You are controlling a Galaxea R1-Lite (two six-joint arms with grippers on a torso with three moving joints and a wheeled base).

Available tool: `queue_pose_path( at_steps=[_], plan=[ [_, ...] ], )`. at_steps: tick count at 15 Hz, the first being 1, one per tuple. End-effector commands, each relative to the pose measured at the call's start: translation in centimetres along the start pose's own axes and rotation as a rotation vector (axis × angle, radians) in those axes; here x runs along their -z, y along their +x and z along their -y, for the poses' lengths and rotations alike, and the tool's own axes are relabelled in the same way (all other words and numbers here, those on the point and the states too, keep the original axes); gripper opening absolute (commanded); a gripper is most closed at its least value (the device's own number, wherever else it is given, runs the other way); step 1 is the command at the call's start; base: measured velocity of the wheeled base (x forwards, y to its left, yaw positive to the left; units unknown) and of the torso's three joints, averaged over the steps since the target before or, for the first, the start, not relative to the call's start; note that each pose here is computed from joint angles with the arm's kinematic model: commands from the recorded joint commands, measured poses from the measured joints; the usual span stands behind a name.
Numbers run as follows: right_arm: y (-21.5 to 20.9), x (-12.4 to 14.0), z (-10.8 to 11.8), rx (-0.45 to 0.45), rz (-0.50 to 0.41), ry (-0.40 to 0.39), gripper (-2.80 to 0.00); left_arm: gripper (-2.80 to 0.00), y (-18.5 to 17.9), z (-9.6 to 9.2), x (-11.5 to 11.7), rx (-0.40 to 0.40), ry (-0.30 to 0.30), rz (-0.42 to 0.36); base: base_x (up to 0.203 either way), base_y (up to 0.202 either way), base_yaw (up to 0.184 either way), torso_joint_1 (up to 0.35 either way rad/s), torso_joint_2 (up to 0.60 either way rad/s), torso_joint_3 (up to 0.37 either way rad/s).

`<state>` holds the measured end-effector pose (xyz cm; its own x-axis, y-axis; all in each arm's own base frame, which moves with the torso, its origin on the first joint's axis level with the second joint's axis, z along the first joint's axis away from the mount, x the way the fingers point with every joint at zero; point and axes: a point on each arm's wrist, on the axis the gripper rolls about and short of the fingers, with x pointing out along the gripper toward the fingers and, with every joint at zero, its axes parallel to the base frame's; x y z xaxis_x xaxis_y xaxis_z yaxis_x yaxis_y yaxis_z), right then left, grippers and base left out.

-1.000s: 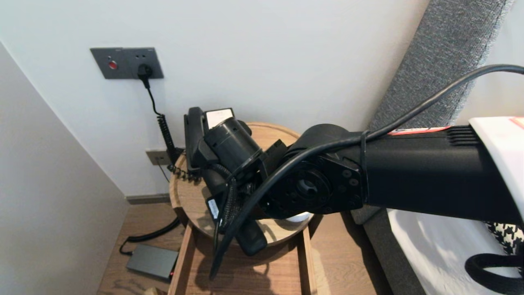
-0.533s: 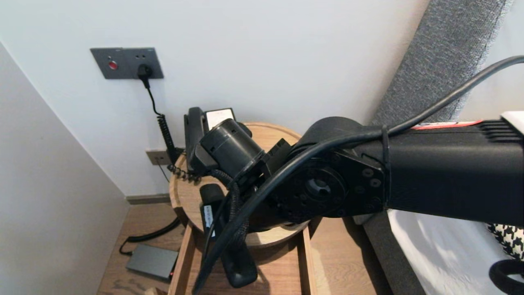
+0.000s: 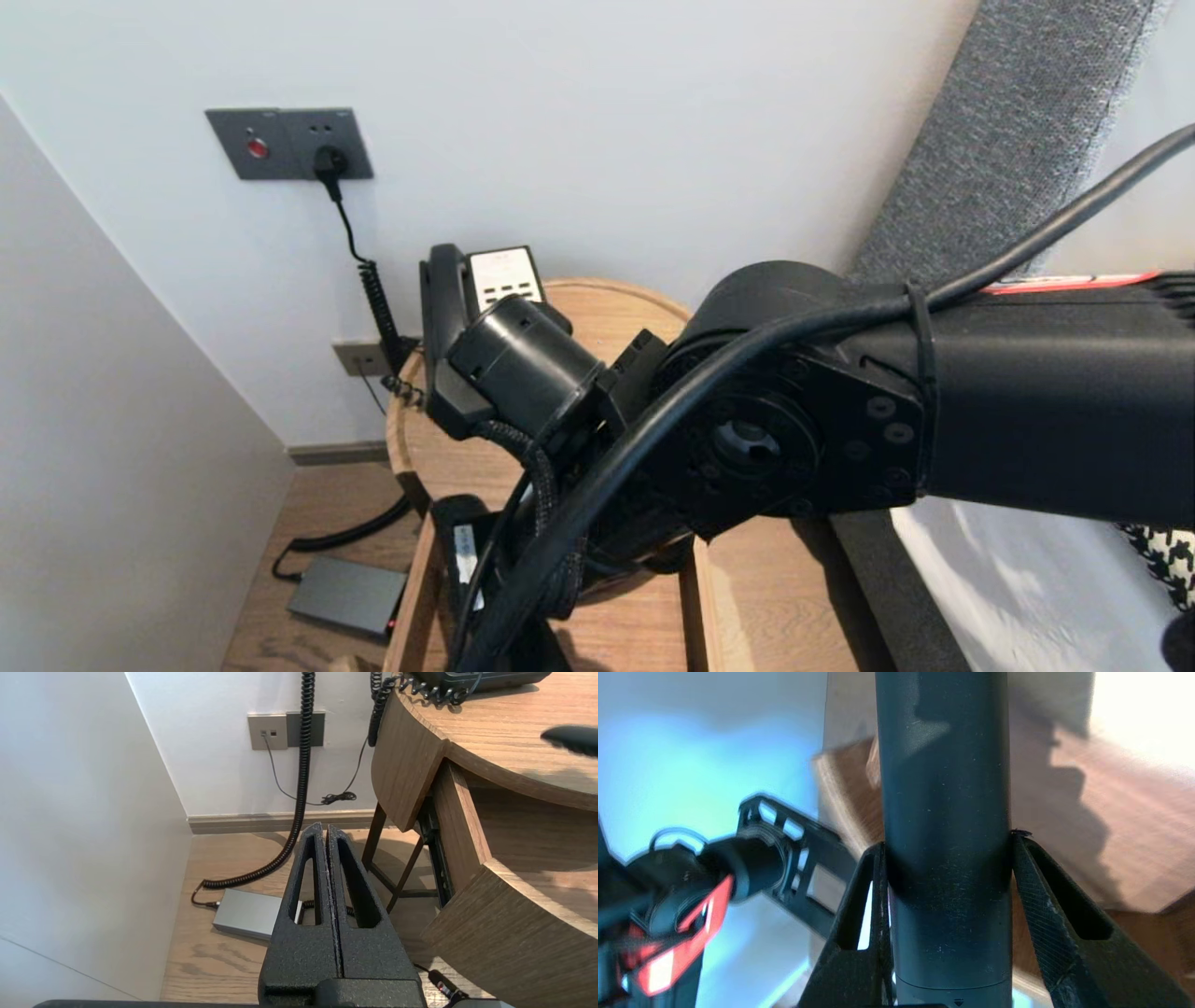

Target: Put the remote controls on the table in the drawer one by one

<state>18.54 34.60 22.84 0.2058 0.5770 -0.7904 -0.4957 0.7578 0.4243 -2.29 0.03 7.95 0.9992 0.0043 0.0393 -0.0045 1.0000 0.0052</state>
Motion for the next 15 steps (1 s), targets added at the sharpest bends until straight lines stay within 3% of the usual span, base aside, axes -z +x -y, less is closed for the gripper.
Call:
queue_pose_path(
  at_steps=[1, 6, 15],
  plan=[
    [0.4, 1.0, -1.2, -0.013, -0.027, -0.029, -2.8, -2.8, 0.1, 0.0, 0.3, 0.0, 0.001, -0.007, 0.0, 0.0, 0.0, 0.0, 0.0, 0.0],
    [2.4, 2.5, -2.3, -0.003, -0.086, -0.067, -2.8, -2.8, 0.1, 0.0, 0.3, 0.0, 0.001, -0.007, 0.0, 0.0, 0.0, 0.0, 0.0, 0.0],
    [4.8, 3.6, -0.8, 0.068, -0.158, -0.056, -2.8, -2.8, 0.1, 0.0, 0.3, 0.0, 0.001, -0.007, 0.0, 0.0, 0.0, 0.0, 0.0, 0.0]
  ],
)
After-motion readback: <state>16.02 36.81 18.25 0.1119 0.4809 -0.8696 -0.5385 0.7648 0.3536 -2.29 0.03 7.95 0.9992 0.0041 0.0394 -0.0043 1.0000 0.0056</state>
